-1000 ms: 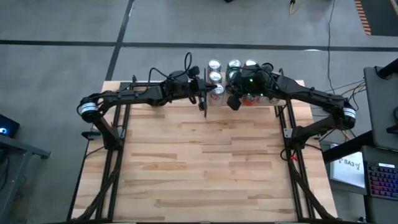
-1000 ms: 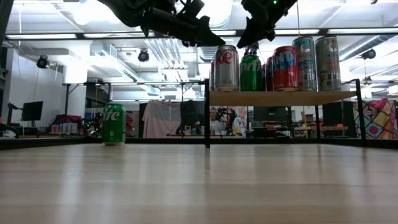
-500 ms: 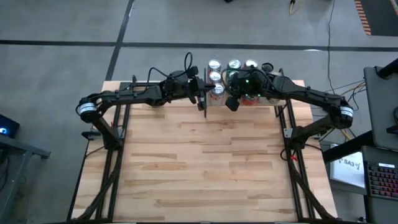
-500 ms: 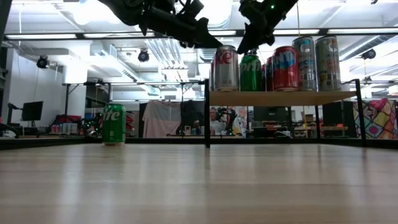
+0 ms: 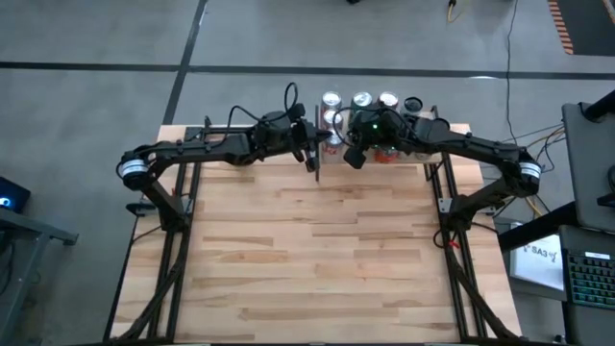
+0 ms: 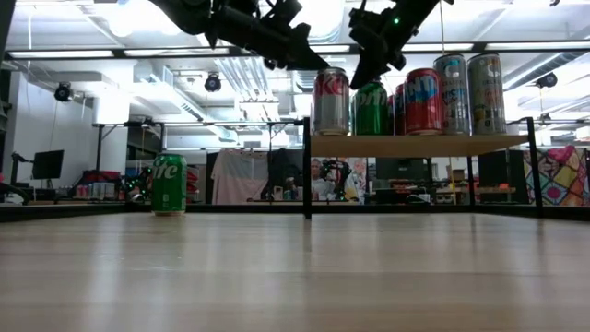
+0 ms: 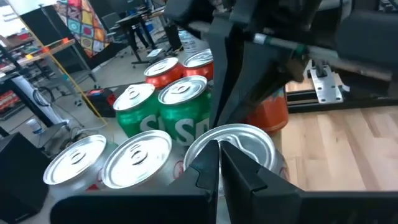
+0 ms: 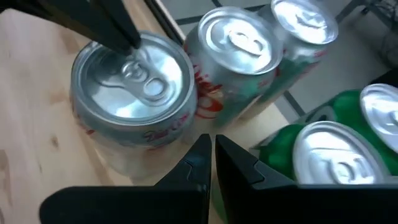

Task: Place canned beverage on shelf
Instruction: Put the silver soda can on the shelf aligned in front of the other silver soda can, then put the green soda can on the shelf aligned in front of the other green soda can

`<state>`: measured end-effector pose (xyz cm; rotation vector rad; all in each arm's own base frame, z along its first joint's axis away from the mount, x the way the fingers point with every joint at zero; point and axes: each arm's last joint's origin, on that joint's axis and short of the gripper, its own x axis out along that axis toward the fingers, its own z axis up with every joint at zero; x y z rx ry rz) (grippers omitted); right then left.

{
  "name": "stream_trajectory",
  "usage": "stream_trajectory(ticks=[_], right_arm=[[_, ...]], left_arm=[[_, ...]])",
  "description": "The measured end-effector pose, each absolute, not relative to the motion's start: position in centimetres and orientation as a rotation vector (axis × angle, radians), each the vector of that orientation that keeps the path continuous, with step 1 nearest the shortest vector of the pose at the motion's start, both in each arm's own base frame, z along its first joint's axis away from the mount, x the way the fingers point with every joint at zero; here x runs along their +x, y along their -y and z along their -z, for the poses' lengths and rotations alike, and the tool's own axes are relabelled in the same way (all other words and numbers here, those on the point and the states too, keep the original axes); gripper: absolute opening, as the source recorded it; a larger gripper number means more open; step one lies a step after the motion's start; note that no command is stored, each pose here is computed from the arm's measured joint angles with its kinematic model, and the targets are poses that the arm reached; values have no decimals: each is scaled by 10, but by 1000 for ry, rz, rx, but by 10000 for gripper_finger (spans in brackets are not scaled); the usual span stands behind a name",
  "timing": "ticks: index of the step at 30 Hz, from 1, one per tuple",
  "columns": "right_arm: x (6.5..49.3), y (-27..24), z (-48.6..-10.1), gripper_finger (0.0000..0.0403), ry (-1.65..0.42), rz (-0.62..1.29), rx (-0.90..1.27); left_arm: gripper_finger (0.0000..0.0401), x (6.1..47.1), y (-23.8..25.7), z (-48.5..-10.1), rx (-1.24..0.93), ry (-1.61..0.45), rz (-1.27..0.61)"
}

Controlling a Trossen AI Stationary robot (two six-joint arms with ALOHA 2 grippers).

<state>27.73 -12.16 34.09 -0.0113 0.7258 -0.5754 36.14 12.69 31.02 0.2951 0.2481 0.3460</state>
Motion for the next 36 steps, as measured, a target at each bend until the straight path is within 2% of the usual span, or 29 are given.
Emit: stream_trajectory(ticks=[12, 20, 27, 31, 36], right_arm=[[263, 114, -359, 12, -665, 580, -14], [258, 95, -368, 12, -632, 527, -25], [253, 72, -375, 12, -609, 460, -26], [251, 58, -378, 12, -606, 417, -24], [249, 43, -378, 12, -622, 370, -8]], left_arm=[[0, 348, -118, -331, 307, -216, -344], [0, 331, -108, -341, 295, -292, -320], [0, 307, -101, -347, 250, -408, -341], [0, 292, -98, -343, 206, -543, -372], [0, 270, -99, -332, 122, -756, -524]])
